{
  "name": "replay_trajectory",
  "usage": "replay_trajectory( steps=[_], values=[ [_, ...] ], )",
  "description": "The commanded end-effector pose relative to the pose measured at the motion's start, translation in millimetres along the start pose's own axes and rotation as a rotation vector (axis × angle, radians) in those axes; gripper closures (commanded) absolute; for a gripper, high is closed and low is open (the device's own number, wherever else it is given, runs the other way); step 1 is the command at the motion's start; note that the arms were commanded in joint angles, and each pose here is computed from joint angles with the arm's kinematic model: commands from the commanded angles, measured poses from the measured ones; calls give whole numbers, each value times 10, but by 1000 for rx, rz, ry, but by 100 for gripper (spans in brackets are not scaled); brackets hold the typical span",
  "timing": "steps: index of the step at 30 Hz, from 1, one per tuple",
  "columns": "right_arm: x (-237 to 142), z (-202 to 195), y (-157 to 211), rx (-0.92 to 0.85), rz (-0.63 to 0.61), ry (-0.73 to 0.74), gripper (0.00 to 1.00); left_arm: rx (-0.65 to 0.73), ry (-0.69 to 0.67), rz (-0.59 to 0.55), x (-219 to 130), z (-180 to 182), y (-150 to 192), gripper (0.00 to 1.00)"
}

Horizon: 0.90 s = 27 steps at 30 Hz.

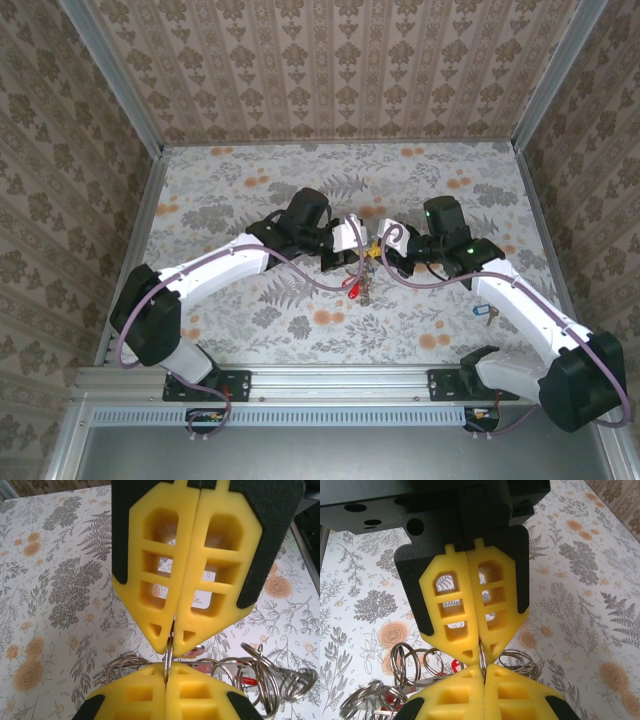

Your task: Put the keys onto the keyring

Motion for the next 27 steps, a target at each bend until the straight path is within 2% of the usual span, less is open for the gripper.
replay_trajectory(
  steps=[1, 4, 7, 21, 27],
  values=[
    [-47, 24, -111, -61, -83, 19, 93, -14, 2, -66, -44, 47, -62, 100],
    [-5, 34, -37, -21, -107, 3, 87, -9, 32, -162, -119, 22, -101, 100],
    [23, 40, 7, -1, -121, -11, 84, -12, 66, -209, -170, 4, -116, 100],
    [79, 27, 165, 48, -134, -26, 82, 1, 109, -273, -234, -34, -141, 100],
    [69, 8, 168, 57, -144, -23, 87, 5, 109, -280, -241, -41, -142, 100]
  ],
)
Point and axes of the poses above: each hand's point on the last joint's axis, 136 mm out from that joint toward the fingers, its own x axis out along the fingers, its own z axis along the line the jaws close on, y = z × x, the point moved 9 cm from there along -x, back along the fingers, and after that the axes turned 11 degrees about -x, right-handed, at the moved point
